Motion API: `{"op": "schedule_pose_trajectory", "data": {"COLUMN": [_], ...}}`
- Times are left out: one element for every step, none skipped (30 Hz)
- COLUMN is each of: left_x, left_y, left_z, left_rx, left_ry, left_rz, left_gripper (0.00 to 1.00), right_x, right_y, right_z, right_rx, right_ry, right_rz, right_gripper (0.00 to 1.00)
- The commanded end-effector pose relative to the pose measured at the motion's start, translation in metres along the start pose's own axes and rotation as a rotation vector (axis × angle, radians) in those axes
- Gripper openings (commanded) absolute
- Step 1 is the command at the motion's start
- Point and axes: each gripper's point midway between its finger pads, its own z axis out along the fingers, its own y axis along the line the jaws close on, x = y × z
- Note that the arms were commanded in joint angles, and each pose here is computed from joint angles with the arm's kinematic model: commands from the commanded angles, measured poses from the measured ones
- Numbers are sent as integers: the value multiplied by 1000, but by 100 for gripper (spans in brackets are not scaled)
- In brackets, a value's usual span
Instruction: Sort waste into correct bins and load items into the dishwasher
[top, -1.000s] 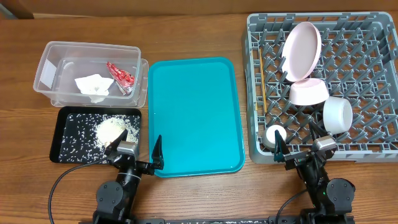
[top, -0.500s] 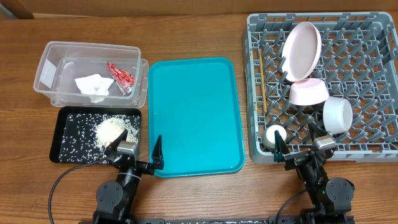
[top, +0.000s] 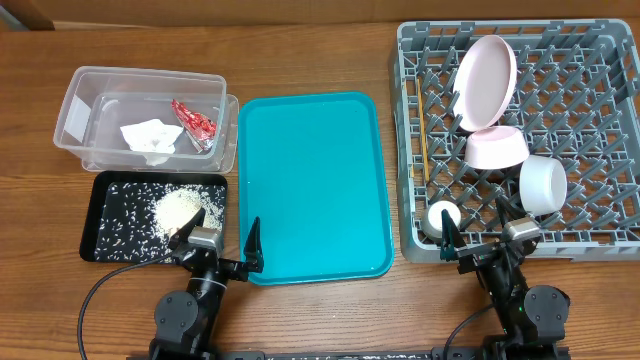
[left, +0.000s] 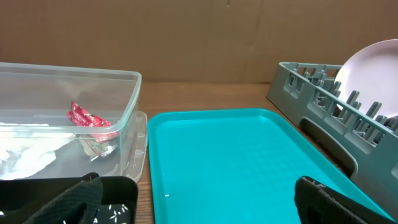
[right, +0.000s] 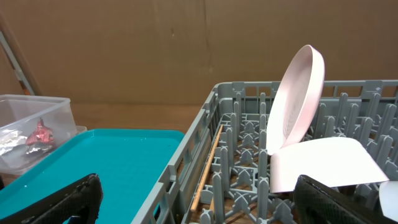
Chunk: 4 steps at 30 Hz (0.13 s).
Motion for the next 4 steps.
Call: {"op": "schedule_pose_trajectory", "data": {"left_x": [0,0,0,0], "left_y": [0,0,0,0], "left_z": [0,0,0,0], "left_rx": [4,4,4,4], "left_ry": [-6,-6,-6,-6], "left_rz": [0,0,0,0], "left_gripper": [100,100,100,100], "right_x": [2,2,2,2], "right_y": [-2,-2,-2,-2], "right_z": [0,0,0,0], "right_rx": [10,10,10,10], "right_ry": [-4,-4,-4,-4], "right_rz": [6,7,6,7], "right_gripper": [100,100,100,100]}}
